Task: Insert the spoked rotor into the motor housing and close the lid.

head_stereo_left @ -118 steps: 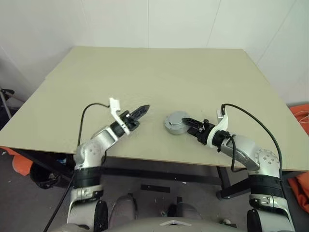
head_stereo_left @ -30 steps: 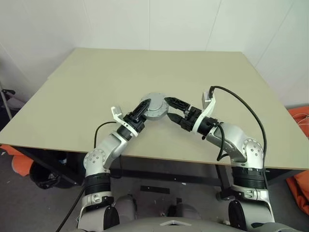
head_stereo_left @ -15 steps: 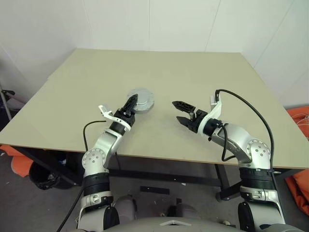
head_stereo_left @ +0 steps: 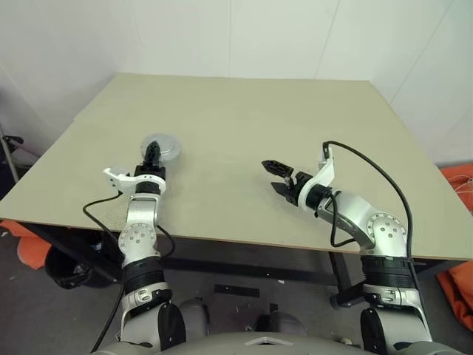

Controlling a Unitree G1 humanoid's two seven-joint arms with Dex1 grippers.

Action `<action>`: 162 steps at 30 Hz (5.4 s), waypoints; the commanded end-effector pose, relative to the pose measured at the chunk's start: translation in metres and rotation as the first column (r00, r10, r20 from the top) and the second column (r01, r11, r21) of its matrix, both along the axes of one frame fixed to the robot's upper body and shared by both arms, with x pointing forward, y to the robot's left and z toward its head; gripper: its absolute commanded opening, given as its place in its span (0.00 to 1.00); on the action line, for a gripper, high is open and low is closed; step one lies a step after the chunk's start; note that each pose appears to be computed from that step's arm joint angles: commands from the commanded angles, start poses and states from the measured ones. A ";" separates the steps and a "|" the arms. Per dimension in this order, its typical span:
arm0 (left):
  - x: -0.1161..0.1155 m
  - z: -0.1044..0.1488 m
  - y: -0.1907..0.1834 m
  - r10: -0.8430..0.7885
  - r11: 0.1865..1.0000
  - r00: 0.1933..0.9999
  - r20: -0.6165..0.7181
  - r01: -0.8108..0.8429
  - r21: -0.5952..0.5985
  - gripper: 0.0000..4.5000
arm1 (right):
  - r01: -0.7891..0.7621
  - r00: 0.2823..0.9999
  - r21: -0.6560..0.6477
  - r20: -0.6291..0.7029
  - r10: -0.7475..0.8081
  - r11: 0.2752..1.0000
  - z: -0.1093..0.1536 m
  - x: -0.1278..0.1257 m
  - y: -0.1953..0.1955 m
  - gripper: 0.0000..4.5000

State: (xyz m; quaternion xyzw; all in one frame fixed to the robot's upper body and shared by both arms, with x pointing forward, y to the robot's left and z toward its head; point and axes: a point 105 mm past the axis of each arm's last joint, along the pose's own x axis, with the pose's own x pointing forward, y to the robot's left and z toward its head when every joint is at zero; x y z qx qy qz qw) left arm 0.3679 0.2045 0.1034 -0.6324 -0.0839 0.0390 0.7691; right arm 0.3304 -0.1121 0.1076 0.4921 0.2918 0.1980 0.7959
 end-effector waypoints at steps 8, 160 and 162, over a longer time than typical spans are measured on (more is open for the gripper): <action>0.009 -0.005 0.019 0.119 0.993 0.989 -0.087 -0.119 0.010 0.47 | -0.027 0.998 0.003 0.056 0.027 1.000 0.013 0.001 0.004 1.00; -0.045 -0.004 -0.067 -0.192 0.098 0.981 0.039 -0.021 0.995 0.95 | 0.533 0.735 -0.719 0.654 0.177 0.446 -0.027 -0.018 -0.070 0.96; -0.046 -0.005 -0.065 -0.185 0.115 0.982 0.040 -0.019 0.993 0.85 | 0.555 0.741 -0.709 0.659 0.129 0.436 -0.029 -0.018 -0.077 0.85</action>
